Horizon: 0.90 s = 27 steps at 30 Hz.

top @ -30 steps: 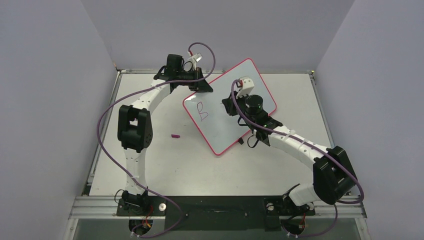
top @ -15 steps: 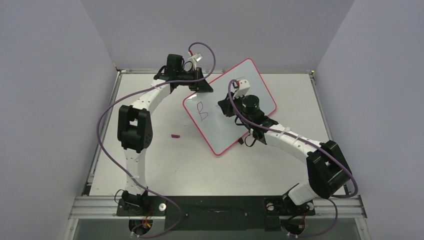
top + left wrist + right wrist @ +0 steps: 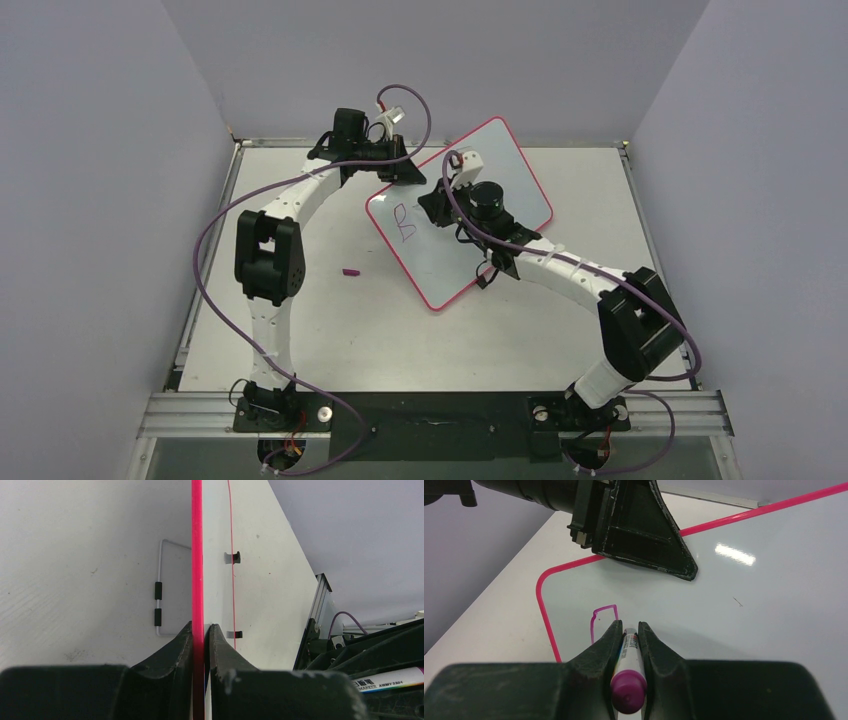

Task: Write a sentence on the whiteboard

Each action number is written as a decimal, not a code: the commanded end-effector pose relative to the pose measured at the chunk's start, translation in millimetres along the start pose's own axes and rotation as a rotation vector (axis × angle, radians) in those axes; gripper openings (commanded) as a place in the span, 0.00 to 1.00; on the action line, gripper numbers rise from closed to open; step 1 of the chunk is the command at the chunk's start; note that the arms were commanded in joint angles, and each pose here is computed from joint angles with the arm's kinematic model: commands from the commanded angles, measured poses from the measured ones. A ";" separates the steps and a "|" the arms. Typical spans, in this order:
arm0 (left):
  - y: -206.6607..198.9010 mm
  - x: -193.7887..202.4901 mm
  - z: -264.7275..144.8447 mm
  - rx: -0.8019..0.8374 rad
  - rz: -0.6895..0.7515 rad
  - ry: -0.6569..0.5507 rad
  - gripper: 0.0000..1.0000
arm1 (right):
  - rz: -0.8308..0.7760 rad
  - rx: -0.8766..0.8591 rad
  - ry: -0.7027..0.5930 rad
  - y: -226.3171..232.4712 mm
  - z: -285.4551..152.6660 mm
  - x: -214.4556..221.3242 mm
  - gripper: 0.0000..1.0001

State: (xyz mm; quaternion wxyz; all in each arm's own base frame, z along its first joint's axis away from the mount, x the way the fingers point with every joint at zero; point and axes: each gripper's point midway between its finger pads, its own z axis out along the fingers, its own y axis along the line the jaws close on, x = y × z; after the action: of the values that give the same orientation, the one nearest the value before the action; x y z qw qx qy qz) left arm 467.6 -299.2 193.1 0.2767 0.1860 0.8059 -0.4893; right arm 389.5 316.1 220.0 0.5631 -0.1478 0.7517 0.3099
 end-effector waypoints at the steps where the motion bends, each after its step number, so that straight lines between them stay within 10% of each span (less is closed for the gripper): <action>1: -18.1 -4.4 1.5 0.000 0.143 -0.013 0.00 | -0.001 -0.055 -0.088 18.7 8.2 -32.4 0.00; 27: -19.9 -5.2 -0.7 0.000 0.146 -0.015 0.00 | -0.001 0.022 0.007 0.9 -4.5 14.6 0.00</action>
State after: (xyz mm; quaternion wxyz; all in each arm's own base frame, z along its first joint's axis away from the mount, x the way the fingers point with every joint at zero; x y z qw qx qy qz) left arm 468.1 -299.0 192.5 0.2774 0.1847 0.8071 -0.4873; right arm 389.5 321.4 201.0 0.5509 -0.1490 0.7631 0.3033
